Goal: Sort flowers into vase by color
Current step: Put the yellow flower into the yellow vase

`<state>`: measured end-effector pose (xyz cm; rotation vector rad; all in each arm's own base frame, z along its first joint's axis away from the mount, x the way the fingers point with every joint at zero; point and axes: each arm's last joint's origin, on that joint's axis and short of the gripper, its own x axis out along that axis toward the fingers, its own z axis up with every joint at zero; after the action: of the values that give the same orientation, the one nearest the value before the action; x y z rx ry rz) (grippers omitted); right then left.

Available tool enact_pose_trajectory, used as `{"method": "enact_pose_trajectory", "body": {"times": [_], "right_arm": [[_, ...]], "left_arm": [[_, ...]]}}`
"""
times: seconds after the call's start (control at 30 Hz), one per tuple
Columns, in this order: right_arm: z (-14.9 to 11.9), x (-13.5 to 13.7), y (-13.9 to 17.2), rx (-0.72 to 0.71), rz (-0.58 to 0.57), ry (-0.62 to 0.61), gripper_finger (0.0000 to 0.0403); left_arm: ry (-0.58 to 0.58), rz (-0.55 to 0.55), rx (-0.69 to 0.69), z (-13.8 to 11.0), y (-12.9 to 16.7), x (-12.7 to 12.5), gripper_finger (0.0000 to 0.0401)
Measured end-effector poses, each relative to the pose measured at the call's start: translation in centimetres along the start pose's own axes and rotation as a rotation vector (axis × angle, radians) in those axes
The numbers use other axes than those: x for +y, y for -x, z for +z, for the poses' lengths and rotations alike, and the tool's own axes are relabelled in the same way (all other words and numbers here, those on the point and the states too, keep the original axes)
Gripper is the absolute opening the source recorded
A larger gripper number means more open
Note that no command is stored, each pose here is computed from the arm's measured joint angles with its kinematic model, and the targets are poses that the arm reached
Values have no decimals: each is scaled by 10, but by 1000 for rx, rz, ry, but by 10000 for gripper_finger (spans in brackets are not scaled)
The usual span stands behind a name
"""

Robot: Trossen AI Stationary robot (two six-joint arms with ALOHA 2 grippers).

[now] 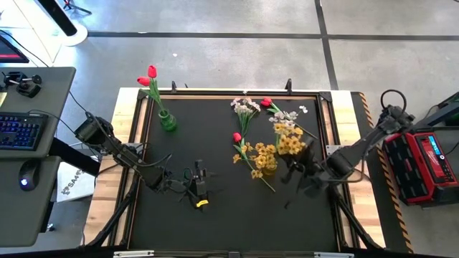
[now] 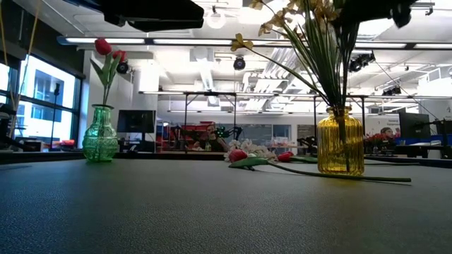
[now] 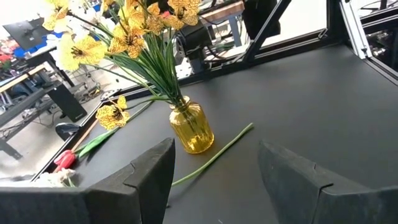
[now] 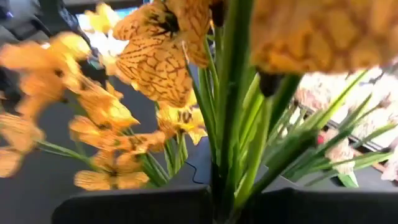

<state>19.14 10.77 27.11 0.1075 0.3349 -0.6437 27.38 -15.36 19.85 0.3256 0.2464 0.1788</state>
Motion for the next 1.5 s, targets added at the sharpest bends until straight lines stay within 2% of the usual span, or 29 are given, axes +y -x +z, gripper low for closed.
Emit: {"method": "enact_pose_trajectory", "body": {"times": [0.17,0.3,0.43,0.57,0.77,0.87,1.0,1.33,1.5], "right_arm": [[1,-1,-8,45,11,-13,0],[0,1,-10,115,70,-33,2],[-2,2,-13,165,96,-48,20],[-3,3,-17,178,87,-50,68],[-1,2,-19,171,87,-2,164],[0,2,-18,195,124,34,206],[16,3,-11,215,187,2,241],[52,-2,5,252,209,26,245],[75,-2,16,236,268,17,244]], "left_arm": [[10,-1,-4,1,0,0,216],[26,1,-26,3,0,0,216],[24,1,-25,3,0,0,216],[27,0,-22,3,0,0,216],[25,-1,-21,2,0,0,216],[25,-1,-20,2,0,0,216],[25,-1,-20,2,0,0,216],[10,-2,-17,2,3,-3,216],[12,54,-10,3,7,-4,216]]}}
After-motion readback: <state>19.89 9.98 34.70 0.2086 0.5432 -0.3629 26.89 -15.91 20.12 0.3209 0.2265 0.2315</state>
